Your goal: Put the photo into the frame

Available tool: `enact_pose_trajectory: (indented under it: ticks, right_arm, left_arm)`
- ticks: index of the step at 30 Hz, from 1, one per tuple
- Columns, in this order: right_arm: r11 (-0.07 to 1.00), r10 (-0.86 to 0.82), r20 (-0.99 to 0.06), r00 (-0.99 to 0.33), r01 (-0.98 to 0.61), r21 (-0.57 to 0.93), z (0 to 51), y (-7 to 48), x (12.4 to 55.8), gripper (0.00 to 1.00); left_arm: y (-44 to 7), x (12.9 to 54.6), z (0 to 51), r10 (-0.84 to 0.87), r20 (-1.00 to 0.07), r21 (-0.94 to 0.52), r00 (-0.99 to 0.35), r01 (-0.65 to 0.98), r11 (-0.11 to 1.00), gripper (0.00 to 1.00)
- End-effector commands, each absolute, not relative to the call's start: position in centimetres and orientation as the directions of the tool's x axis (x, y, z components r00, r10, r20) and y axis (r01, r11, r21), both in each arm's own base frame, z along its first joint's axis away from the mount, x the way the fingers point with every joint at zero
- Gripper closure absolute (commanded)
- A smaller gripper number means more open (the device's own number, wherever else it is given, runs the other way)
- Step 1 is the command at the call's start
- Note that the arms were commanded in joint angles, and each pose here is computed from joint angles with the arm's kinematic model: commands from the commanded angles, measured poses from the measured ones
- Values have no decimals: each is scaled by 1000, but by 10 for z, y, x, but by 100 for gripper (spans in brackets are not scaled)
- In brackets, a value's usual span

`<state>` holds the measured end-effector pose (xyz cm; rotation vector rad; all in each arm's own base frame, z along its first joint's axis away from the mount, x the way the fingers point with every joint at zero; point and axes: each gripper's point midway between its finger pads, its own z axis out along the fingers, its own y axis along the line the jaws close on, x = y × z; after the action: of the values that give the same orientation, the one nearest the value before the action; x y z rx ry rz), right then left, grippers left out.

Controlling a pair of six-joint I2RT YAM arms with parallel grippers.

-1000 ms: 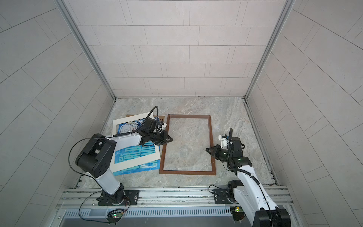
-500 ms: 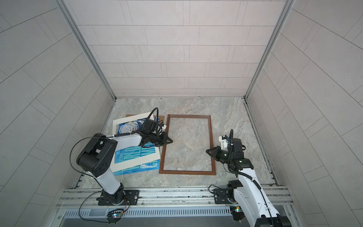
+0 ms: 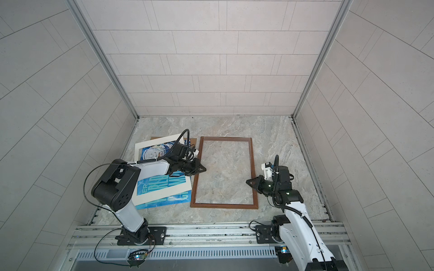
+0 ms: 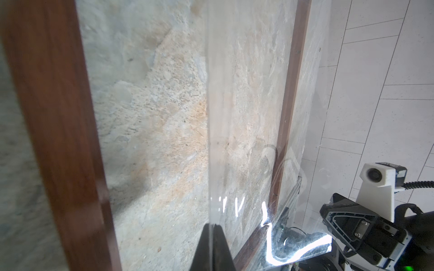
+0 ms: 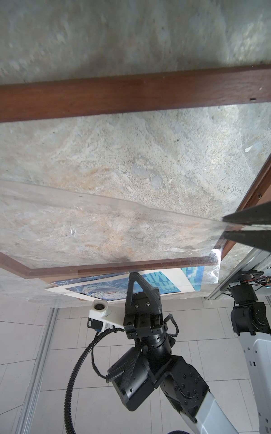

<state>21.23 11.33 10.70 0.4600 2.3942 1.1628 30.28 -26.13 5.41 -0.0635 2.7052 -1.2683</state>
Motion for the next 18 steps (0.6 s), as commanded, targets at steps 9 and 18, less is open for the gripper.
enact_pose_trajectory:
  ticks: [9,18]
  right_arm:
    - [602,445,-228,-866,101,792,100,116,204,100]
    - [622,430,-222,-875,109,775,87,114,204,100]
  left_arm:
    - [-259,294,42,-96,-103,-758,-990,16,652,100]
    - [-259,298,35,-106,-118,-756,-987,20,654,100]
